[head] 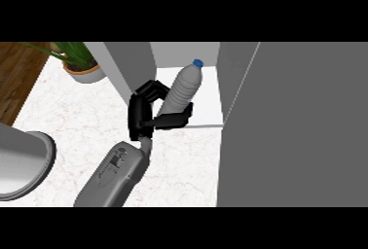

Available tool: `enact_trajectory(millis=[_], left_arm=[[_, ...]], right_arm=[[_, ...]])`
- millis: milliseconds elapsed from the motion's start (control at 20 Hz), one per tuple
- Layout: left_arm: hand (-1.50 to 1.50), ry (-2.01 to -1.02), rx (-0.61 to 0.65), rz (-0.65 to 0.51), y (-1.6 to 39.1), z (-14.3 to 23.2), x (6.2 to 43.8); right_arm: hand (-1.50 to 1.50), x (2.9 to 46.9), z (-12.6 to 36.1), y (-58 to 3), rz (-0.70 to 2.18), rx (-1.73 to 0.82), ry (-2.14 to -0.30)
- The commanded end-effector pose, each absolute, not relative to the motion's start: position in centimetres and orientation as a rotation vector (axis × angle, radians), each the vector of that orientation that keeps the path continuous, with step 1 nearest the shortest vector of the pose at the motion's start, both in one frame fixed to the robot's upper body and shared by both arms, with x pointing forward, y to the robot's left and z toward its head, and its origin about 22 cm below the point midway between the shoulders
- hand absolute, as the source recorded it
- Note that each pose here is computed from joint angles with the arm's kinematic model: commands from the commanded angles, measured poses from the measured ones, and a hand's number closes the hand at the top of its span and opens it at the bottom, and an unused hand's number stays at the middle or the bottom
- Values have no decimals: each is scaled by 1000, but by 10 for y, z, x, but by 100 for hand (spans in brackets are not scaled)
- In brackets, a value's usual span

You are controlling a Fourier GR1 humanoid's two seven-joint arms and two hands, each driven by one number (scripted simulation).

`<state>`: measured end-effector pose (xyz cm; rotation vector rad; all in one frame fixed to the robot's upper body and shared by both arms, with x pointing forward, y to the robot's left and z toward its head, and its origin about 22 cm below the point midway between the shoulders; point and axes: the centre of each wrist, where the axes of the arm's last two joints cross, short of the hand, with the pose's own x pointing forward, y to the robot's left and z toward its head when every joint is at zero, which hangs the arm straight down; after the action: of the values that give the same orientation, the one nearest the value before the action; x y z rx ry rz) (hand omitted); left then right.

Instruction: Pick up the bottled water, place it into the cabinet and close the cabinet

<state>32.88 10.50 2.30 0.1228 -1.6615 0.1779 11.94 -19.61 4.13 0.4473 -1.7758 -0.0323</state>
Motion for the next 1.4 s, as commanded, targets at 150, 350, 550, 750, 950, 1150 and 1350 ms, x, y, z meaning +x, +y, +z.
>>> enact_trajectory(millis=[150,350,550,750,950,1150,1350], left_arm=[[150,-1747,219,3,105,70,385],[150,-1721,239,6,89,62,380],[150,-1730,340,-35,119,70,409],[150,-1709,471,-125,119,48,419],[150,-1713,565,-166,126,40,427],[-150,-1695,610,-153,123,31,427],[-150,-1674,597,-132,132,35,433]], right_arm=[[-150,125,43,-197,-29,471,-1779],[-150,123,38,-201,-1,461,-1773],[-150,122,40,-208,3,472,-1762],[-150,122,36,-202,-12,460,-1782],[-150,132,37,-198,-7,462,-1786],[-150,115,36,-197,-4,489,-1772],[-150,115,38,-200,-1,476,-1776]])
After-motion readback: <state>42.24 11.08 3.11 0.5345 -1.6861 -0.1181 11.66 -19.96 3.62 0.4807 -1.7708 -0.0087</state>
